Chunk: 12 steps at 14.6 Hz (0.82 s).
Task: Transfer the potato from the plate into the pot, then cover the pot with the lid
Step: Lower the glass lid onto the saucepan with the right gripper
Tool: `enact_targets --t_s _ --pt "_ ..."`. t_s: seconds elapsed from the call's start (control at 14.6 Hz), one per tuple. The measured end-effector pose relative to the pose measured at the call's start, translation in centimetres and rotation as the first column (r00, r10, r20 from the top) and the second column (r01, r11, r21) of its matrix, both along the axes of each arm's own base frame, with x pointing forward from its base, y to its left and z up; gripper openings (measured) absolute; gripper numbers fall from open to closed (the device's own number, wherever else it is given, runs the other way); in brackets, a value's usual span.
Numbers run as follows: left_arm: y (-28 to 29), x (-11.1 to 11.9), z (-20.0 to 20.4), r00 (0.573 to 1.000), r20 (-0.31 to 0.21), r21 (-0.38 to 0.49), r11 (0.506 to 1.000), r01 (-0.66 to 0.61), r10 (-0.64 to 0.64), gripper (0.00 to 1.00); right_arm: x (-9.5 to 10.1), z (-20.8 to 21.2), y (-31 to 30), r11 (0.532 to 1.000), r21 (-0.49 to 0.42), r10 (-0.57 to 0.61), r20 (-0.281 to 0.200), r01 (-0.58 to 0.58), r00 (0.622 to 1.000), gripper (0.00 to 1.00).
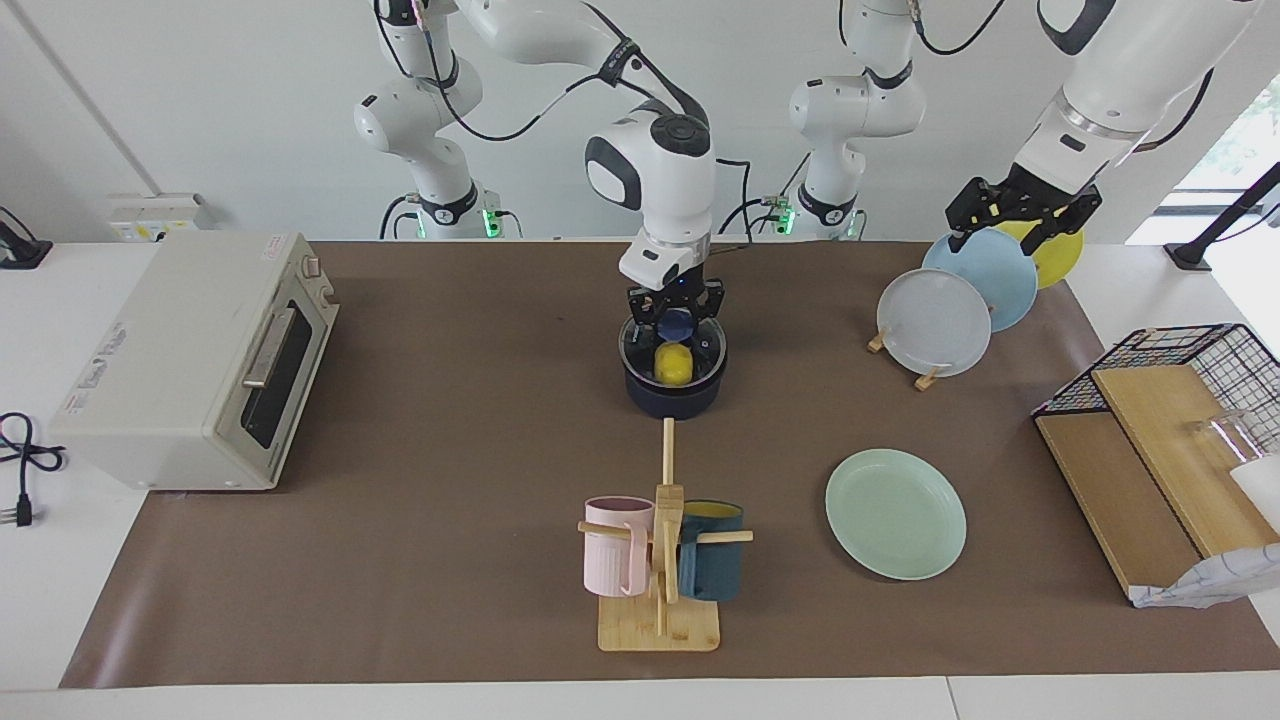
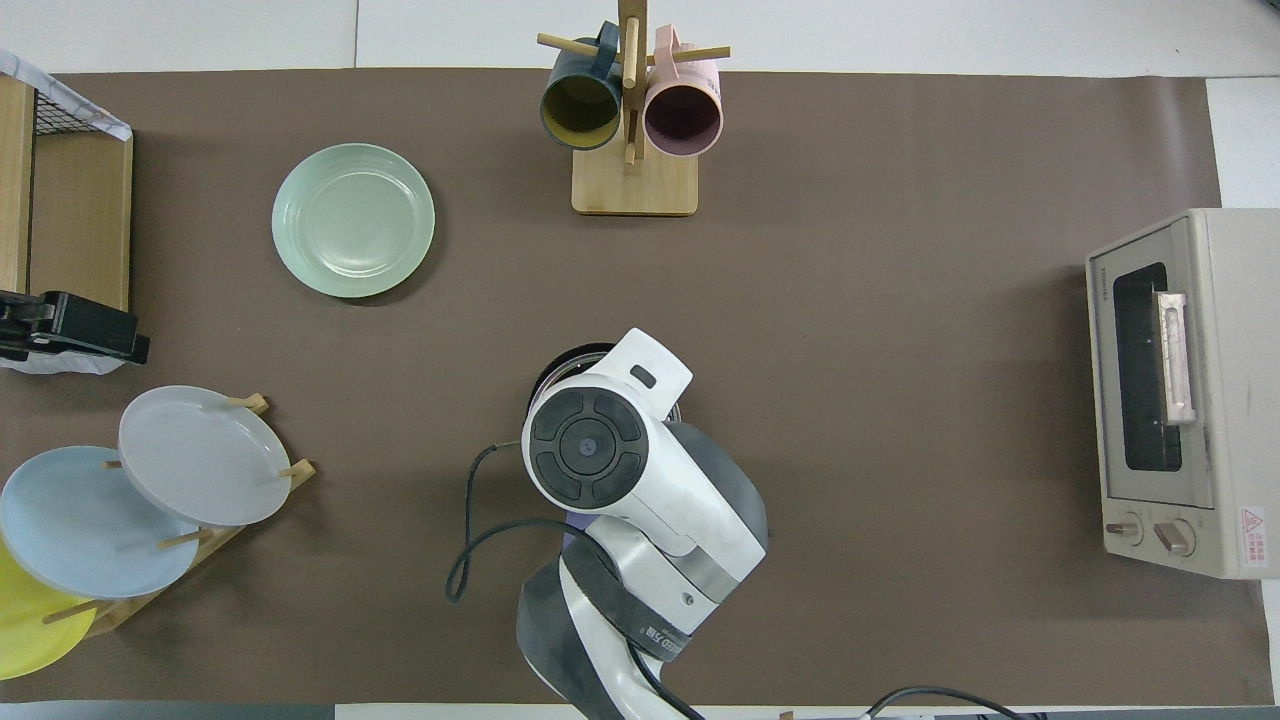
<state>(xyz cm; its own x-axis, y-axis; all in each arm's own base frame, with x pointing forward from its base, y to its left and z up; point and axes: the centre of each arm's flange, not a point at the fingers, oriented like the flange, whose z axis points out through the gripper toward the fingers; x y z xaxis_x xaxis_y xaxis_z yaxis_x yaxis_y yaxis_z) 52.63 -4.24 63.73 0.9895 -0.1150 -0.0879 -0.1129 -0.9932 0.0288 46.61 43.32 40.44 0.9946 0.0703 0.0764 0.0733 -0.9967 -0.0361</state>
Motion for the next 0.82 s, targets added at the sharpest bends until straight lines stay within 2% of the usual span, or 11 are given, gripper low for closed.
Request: enact_targets --t_s 0.55,0.82 --pt "-0.4 -0.08 0.05 1.0 0.0 0.003 1.0 -0.02 0.02 1.0 0.23 -0.33 0.0 1.0 0.014 0.003 0.018 -0.003 1.0 0.62" --pt "-0.43 -0.1 0.06 1.0 -0.001 0.003 1.0 -0.02 0.02 1.0 0.23 -0.56 0.19 1.0 -0.003 0.027 0.044 -0.027 0.999 0.62"
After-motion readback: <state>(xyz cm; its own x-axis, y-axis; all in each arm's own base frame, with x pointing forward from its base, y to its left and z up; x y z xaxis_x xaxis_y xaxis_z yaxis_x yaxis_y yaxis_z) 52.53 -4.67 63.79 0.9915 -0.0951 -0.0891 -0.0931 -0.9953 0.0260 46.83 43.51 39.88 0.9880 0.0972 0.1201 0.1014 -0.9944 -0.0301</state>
